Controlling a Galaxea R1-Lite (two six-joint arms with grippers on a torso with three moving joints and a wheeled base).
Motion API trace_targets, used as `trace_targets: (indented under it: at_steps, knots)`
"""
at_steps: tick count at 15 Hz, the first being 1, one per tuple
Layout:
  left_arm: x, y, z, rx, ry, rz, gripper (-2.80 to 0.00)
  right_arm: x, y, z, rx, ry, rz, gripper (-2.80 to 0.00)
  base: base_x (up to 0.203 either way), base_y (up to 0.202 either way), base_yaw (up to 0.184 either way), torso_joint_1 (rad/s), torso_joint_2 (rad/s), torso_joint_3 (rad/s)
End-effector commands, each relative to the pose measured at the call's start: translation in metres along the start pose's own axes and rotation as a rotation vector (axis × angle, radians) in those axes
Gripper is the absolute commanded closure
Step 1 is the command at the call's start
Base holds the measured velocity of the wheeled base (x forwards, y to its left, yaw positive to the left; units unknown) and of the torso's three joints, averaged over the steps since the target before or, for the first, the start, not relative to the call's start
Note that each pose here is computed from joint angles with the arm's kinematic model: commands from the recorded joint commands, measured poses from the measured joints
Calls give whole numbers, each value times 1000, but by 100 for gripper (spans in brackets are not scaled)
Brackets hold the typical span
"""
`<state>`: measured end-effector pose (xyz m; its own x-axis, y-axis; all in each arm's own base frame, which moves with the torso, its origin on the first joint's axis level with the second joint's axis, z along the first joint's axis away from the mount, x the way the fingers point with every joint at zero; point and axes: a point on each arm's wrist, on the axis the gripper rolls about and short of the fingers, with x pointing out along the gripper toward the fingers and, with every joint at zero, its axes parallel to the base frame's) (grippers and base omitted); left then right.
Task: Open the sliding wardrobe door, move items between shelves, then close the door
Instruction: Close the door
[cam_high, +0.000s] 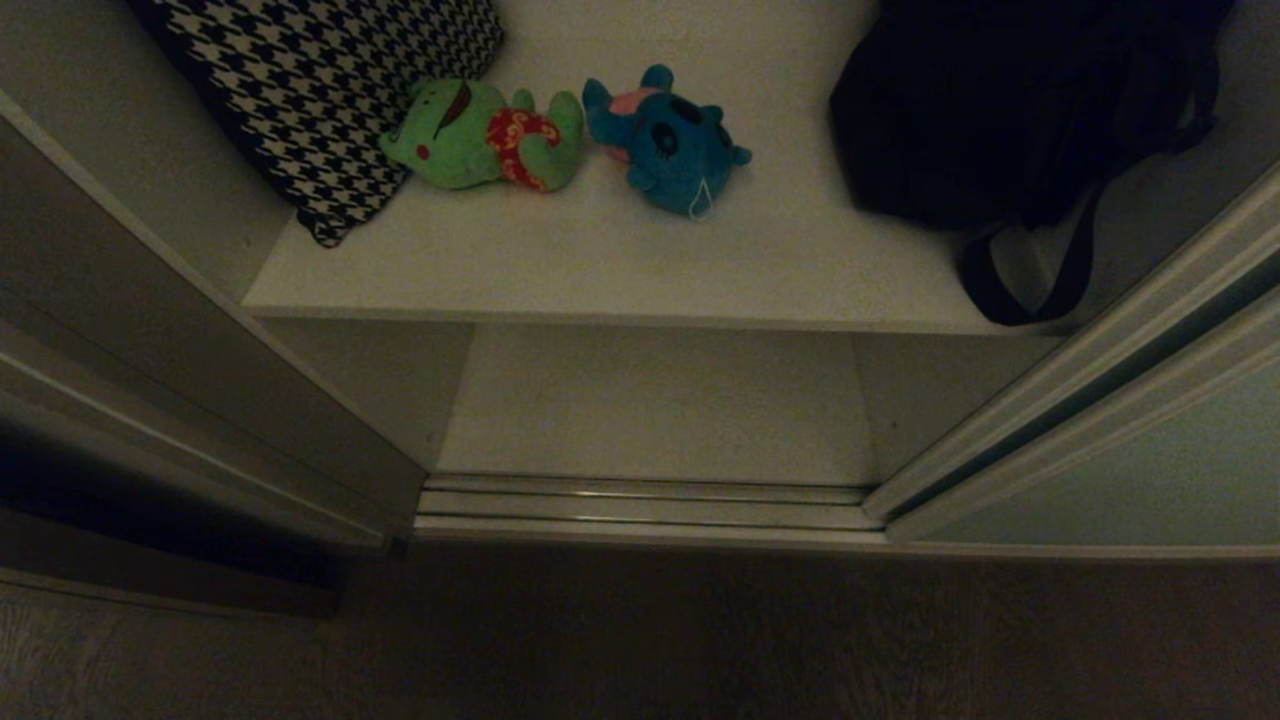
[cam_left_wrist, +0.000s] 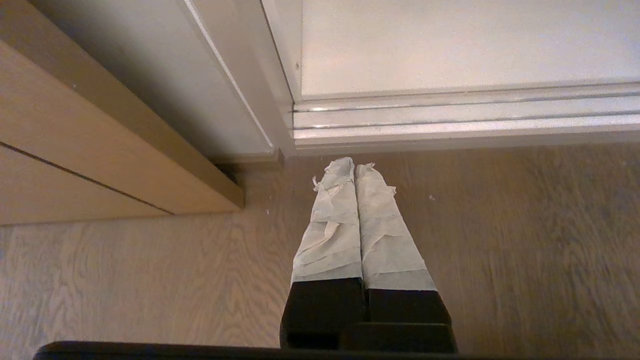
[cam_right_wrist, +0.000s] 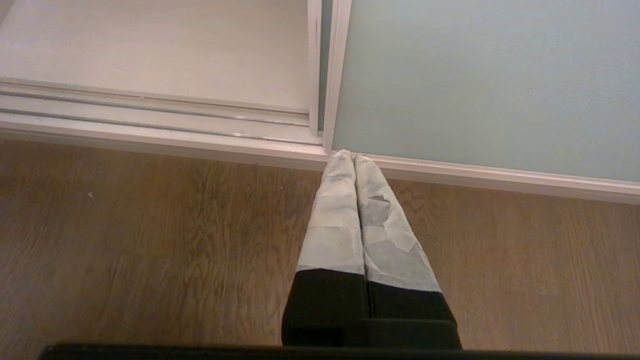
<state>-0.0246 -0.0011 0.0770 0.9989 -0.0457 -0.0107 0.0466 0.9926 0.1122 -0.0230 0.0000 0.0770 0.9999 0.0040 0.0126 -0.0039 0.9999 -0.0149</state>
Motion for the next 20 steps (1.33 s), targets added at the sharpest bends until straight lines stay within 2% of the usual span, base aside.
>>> trace_targets:
  at_steps: [1, 9, 17, 20]
  knots:
    - [1, 0, -1, 0, 2, 3, 0, 0, 0, 0, 0, -1, 1, 0, 0, 0, 0, 0, 0, 0]
    - [2, 0, -1, -17, -9, 16, 0, 0, 0, 0, 0, -1, 1, 0, 0, 0, 0, 0, 0, 5]
    - [2, 0, -1, -23, -12, 16, 0, 0, 0, 0, 0, -1, 1, 0, 0, 0, 0, 2, 1, 179]
    - [2, 0, -1, -22, -14, 17, 0, 0, 0, 0, 0, -1, 1, 0, 0, 0, 0, 0, -2, 30]
